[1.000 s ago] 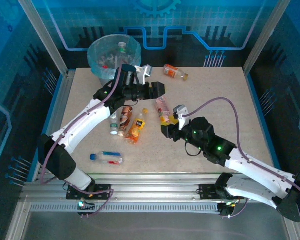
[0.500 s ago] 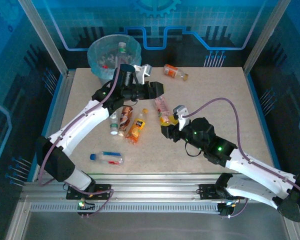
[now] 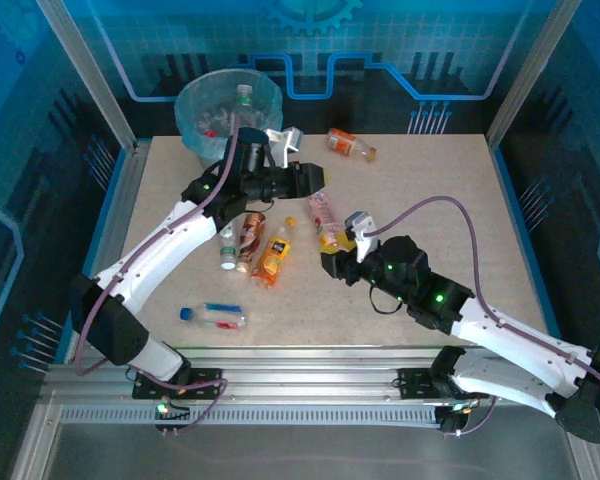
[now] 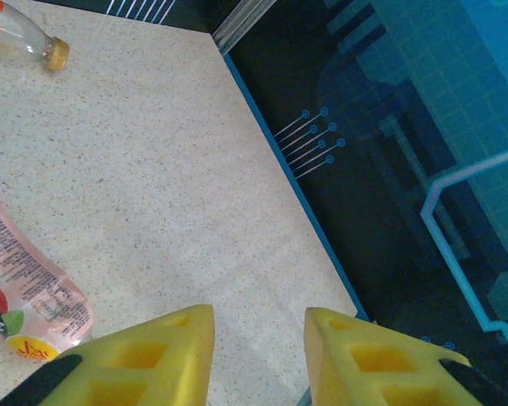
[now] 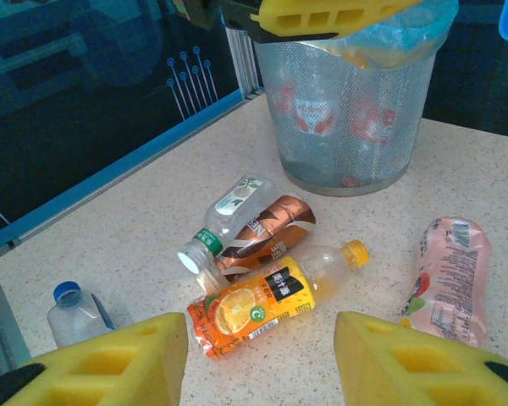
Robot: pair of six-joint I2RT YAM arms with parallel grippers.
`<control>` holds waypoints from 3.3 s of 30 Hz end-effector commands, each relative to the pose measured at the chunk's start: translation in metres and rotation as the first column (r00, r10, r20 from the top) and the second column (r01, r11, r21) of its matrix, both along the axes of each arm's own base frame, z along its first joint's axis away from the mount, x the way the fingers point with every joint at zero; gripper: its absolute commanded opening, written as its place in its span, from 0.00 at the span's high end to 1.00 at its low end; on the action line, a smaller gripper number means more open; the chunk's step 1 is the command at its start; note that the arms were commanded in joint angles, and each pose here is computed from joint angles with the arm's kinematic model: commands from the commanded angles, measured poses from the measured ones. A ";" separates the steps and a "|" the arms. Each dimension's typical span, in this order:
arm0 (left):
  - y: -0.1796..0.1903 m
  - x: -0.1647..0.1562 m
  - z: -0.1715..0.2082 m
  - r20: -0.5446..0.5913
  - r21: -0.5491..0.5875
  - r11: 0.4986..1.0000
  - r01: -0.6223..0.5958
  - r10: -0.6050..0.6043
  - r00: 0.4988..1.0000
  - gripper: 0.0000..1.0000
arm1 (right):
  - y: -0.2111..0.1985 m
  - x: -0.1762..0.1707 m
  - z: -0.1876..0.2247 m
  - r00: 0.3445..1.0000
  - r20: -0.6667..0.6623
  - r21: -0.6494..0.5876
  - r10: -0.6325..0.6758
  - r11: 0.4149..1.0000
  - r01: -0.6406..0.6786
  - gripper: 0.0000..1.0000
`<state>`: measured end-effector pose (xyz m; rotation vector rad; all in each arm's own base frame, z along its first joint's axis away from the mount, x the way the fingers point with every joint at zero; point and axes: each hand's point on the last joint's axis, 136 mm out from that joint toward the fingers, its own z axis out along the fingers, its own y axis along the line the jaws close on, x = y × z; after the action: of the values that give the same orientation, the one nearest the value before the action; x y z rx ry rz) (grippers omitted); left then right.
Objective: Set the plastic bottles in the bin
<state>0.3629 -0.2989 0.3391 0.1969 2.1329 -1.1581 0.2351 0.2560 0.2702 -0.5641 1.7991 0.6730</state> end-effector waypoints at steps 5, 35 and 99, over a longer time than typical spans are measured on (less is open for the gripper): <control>0.007 -0.008 0.026 0.081 -0.013 1.000 -0.015 0.016 0.997 0.71 | 0.002 -0.004 0.035 0.997 0.076 0.053 0.011 0.998 -0.015 0.50; 0.040 -0.031 0.034 0.139 0.069 0.994 -0.086 0.076 0.987 0.34 | -0.026 0.165 -0.172 0.777 -0.374 -0.627 -0.507 0.755 0.191 0.00; 0.244 0.088 0.175 0.625 0.036 0.612 -0.790 0.603 0.496 0.48 | 0.018 0.073 0.096 0.985 0.131 -0.053 -0.108 0.992 0.116 0.01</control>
<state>0.4195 -0.0792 0.5171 -0.1892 1.5909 -0.3753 0.2999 0.2762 0.3613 -0.5347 1.7311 0.5429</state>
